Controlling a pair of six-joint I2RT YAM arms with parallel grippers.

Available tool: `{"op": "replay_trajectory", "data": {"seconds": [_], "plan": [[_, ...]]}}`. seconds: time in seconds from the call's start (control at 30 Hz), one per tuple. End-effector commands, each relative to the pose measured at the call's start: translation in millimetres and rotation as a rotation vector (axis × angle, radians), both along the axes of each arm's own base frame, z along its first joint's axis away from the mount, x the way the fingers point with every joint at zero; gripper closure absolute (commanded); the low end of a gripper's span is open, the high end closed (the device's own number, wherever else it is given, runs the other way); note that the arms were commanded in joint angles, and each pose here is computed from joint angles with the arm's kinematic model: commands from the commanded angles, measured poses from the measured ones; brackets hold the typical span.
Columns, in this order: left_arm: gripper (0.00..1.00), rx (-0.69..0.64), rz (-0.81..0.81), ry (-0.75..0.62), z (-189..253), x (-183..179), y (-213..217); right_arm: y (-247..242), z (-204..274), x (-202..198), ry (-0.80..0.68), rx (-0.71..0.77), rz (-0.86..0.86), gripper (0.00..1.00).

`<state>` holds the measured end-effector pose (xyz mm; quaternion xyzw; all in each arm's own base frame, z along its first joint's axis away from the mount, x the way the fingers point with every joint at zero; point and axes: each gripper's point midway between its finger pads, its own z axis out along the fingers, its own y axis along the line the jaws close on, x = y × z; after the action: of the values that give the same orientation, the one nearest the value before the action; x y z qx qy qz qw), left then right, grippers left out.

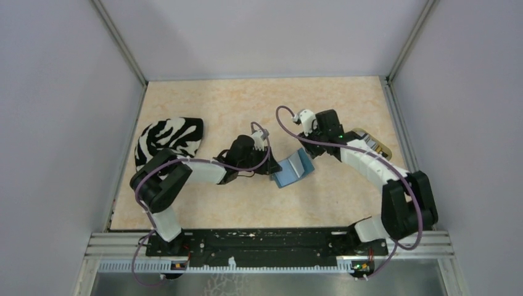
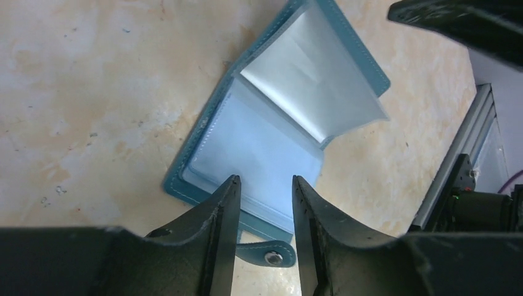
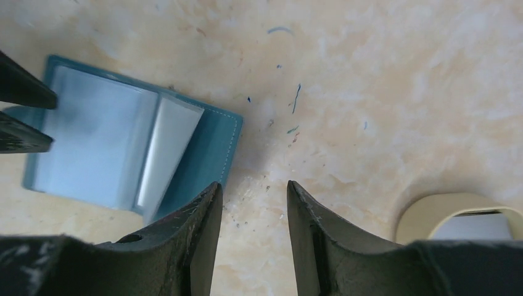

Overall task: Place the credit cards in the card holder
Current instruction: Open the card holder at the center of the board.

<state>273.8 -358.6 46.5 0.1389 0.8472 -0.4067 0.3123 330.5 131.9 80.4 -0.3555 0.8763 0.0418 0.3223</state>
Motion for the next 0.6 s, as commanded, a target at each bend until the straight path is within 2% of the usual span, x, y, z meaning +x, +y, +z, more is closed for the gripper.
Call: {"op": "replay_trajectory", "data": {"seconds": [0.0, 0.1, 0.17, 0.27, 0.33, 0.37, 0.43, 0.57], "plan": [[0.57, -0.054, -0.061, -0.066, 44, 1, -9, 19, 56, -3, -0.133, 0.163, 0.095, 0.57], [0.57, -0.09, -0.091, -0.084, 61, -6, -9, 34, 81, -15, -0.164, 0.256, 0.176, 0.57], [0.56, -0.131, -0.123, -0.097, 70, -16, -8, 54, 96, -37, -0.148, 0.358, 0.31, 0.57], [0.57, -0.211, -0.14, -0.132, 83, -28, 0, 84, 101, -81, -0.046, 0.539, 0.537, 0.58], [0.57, -0.262, -0.127, -0.17, 91, -34, 12, 95, 94, -97, 0.019, 0.609, 0.617, 0.62], [0.56, -0.283, -0.115, -0.192, 96, -36, 17, 98, 88, -98, 0.037, 0.61, 0.629, 0.66], [0.56, -0.296, -0.088, -0.217, 100, -41, 28, 99, 65, -92, 0.054, 0.522, 0.612, 0.75], [0.54, -0.252, -0.033, -0.14, 82, -48, 41, 84, 16, -62, 0.117, 0.285, 0.433, 0.9]]}}
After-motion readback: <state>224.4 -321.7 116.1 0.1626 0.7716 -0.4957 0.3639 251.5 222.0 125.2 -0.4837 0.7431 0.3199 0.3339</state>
